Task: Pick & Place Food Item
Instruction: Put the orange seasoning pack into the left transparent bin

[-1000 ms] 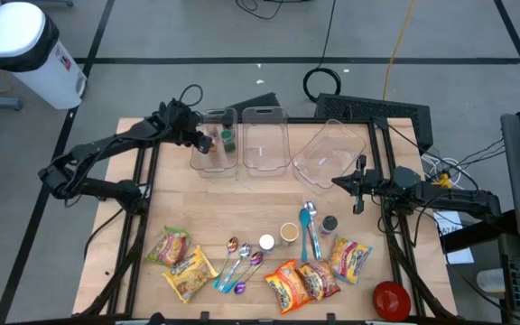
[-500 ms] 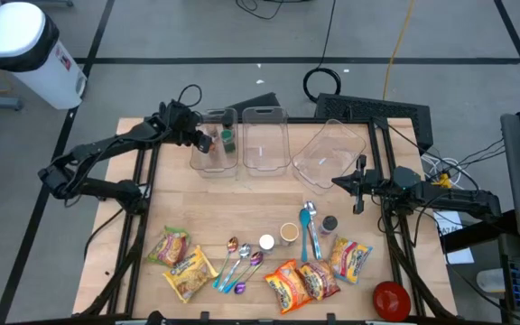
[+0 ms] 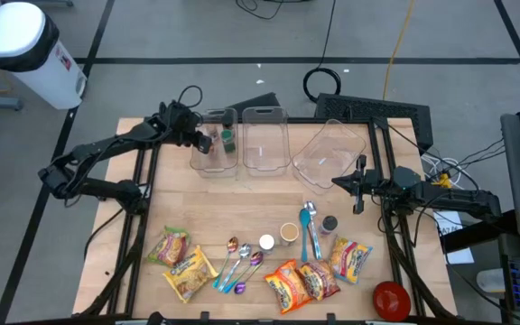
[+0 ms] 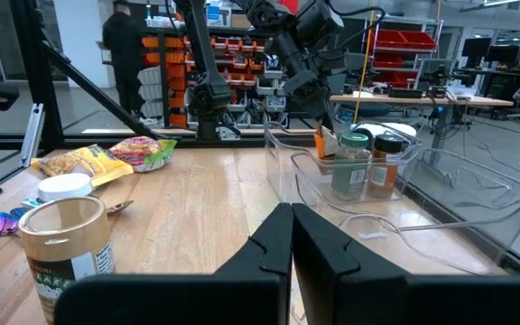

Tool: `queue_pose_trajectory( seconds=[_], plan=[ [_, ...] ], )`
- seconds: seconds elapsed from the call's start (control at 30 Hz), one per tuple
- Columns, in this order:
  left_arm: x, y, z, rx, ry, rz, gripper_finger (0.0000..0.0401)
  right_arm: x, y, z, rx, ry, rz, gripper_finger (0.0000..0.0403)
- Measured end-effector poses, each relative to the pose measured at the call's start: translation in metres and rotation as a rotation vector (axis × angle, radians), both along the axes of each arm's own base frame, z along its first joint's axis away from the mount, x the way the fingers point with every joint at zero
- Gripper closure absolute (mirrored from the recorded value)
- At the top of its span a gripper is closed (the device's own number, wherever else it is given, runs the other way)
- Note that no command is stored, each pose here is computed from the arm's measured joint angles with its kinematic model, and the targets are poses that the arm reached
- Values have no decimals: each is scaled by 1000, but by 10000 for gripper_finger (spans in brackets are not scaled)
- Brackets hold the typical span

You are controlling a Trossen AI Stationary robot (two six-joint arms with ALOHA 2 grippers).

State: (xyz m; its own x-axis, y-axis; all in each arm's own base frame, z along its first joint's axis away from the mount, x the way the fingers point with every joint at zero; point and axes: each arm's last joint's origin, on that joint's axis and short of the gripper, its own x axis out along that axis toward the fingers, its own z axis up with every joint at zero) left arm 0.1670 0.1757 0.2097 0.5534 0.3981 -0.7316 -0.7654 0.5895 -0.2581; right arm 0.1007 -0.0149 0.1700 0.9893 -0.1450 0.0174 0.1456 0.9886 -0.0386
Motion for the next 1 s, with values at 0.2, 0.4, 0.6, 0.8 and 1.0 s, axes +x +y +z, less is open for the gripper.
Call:
queue_pose_trajectory(
  seconds=[0.2, 0.4, 0.6, 0.8, 1.0],
  plan=[
    [9, 2, -13, -36, 27, -16, 388, 0, 0, 0, 0, 0, 0, 403],
    [20, 10, -28, -37, 37, -30, 396, 0, 0, 0, 0, 0, 0, 403],
    [21, 12, -24, 11, 16, -24, 365, 0, 0, 0, 0, 0, 0, 403],
    [19, 11, -22, 31, 39, 2, 329, 0, 0, 0, 0, 0, 0, 403],
    [19, 11, -22, 47, 57, -8, 276, 0, 0, 0, 0, 0, 0, 403]
  ],
)
